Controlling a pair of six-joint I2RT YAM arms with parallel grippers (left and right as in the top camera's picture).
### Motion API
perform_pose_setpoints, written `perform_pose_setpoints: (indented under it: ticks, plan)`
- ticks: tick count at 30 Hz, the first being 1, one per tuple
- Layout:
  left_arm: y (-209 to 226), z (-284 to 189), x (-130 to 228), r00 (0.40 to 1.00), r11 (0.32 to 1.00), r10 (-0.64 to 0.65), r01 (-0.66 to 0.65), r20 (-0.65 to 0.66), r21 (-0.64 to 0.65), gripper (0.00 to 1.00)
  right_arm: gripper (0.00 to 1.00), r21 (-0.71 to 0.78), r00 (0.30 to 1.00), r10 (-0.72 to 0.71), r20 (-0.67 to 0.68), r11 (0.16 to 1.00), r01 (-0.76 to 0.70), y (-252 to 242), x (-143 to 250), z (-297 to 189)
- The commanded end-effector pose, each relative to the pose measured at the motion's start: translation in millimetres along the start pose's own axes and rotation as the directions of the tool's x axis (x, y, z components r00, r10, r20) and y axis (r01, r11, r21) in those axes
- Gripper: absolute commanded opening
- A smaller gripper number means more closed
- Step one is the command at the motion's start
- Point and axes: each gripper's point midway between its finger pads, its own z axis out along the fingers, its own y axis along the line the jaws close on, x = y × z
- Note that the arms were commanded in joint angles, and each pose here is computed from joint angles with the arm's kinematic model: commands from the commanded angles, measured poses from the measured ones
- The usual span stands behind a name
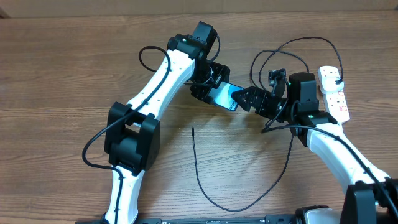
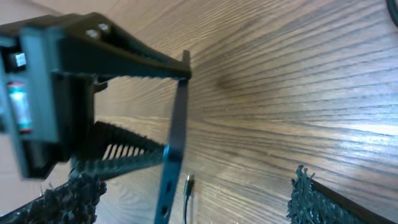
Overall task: Plug charger to phone and switch on socket
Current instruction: 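Close the right gripper on the phone's edge beside the left gripper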
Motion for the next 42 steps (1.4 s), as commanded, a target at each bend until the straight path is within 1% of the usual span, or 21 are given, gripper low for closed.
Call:
perform_pose_setpoints:
  ticks: [1,5,9,21,25,29,31,35,42]
  plan:
    - [-12,-2,16,0.999,0.999,-0.004,0.006,-0.043,0.034,0.04,1.00,0.004,0.998,0.049,0.024,0.999,-0.049,2,-12,3]
    - [-12,-2,20,0.998,0.999,-0.005,0.007,-0.058,0.035,0.04,1.00,0.003,0.998,0.054,0.026,0.999,-0.054,2,-12,4]
    - [-13,-2,22,0.998,0.999,-0.004,0.007,-0.069,0.035,0.04,1.00,0.000,0.995,0.097,0.030,0.995,-0.097,3,-13,4]
    - [-11,2,36,0.994,1.000,0.005,-0.002,-0.107,0.028,0.04,1.00,-0.009,0.996,0.085,0.032,0.996,-0.084,7,-14,5]
    - [-12,5,41,0.995,1.000,0.012,-0.009,-0.100,0.029,0.04,0.95,-0.008,0.996,0.084,0.032,0.996,-0.083,6,-14,5]
    - [-14,8,47,0.995,0.999,0.032,-0.029,-0.092,0.035,0.04,0.87,0.003,0.996,0.080,0.039,0.997,-0.080,5,-14,5]
    - [-15,9,48,0.996,0.999,0.040,-0.037,-0.084,0.037,0.04,0.86,0.003,0.996,0.080,0.038,0.997,-0.080,5,-14,5]
    - [-14,12,49,0.997,0.999,0.032,-0.030,-0.065,0.031,0.04,0.77,0.025,0.996,0.075,0.042,0.997,-0.076,3,-13,7]
    - [-14,14,51,0.998,0.999,0.024,-0.022,-0.051,0.028,0.04,0.74,0.100,0.997,0.053,0.058,0.993,-0.059,-1,-7,15]
